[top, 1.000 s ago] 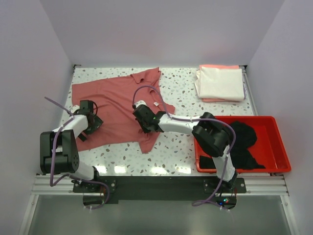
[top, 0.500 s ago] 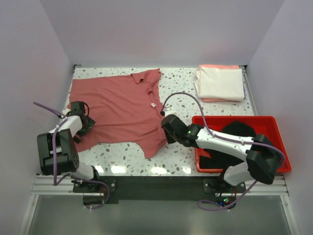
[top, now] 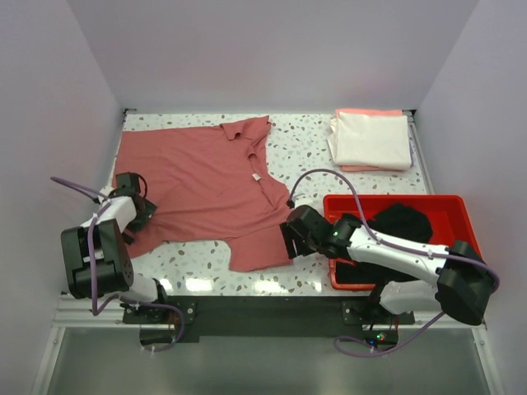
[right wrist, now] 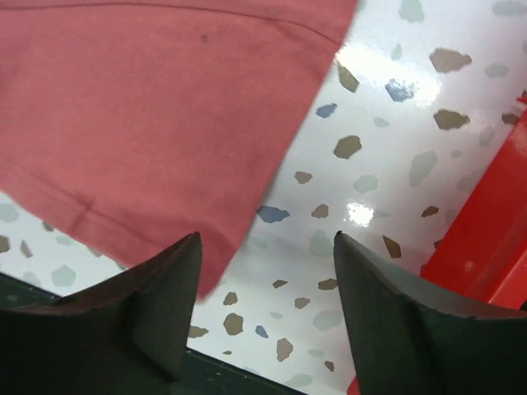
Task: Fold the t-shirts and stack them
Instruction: Flatten the tshirt out
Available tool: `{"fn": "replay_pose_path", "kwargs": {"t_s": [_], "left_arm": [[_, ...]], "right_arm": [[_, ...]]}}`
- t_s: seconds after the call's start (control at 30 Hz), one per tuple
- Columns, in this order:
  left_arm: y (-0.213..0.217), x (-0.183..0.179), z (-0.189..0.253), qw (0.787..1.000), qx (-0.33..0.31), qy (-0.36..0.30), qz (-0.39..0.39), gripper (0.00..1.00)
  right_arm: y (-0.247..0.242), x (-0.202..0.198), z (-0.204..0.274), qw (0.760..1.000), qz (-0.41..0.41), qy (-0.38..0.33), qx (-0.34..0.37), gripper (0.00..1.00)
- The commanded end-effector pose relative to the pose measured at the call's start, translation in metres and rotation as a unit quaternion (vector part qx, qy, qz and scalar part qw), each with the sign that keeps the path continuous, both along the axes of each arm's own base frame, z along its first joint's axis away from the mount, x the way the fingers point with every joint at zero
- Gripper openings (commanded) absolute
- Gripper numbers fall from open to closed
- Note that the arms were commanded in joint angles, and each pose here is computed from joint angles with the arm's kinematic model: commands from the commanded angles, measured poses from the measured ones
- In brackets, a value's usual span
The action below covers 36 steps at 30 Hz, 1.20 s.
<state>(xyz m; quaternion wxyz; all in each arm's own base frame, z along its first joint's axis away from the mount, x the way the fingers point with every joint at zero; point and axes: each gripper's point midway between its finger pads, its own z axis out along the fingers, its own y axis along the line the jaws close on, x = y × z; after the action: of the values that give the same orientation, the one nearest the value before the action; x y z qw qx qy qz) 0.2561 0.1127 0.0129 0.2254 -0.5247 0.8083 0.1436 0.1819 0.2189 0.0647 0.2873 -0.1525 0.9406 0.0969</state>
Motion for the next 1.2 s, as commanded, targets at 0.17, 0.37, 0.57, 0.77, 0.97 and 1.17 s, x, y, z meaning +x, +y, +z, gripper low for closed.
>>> {"fn": "replay_pose_path", "kwargs": {"t_s": [0.17, 0.37, 0.57, 0.77, 0.97, 1.17], "left_arm": [[-0.013, -0.005, 0.026, 0.999, -0.035, -0.040, 0.010, 1.00], [-0.020, 0.025, 0.053, 0.993, -0.055, -0.100, -0.015, 1.00], [-0.026, 0.048, 0.049, 0.989, -0.072, -0.114, -0.061, 1.00], [-0.027, 0.023, 0.014, 0.994, -0.078, -0.054, -0.046, 1.00], [-0.023, -0.007, 0.004, 0.998, -0.061, -0.030, 0.004, 1.00], [-0.016, -0.039, 0.001, 0.997, -0.032, -0.018, 0.062, 1.00]], "right_arm": [[0.052, 0.015, 0.059, 0.993, 0.077, -0.040, 0.085, 0.99], [0.095, 0.038, 0.045, 0.991, 0.102, -0.031, 0.080, 0.99], [0.098, 0.036, -0.008, 0.994, 0.104, 0.022, 0.028, 0.99], [0.071, 0.008, -0.048, 0.993, 0.088, 0.082, -0.005, 0.99], [0.027, -0.027, -0.068, 0.990, 0.056, 0.129, -0.030, 0.99], [-0.008, -0.066, -0.075, 0.984, 0.040, 0.171, -0.042, 0.99]]}}
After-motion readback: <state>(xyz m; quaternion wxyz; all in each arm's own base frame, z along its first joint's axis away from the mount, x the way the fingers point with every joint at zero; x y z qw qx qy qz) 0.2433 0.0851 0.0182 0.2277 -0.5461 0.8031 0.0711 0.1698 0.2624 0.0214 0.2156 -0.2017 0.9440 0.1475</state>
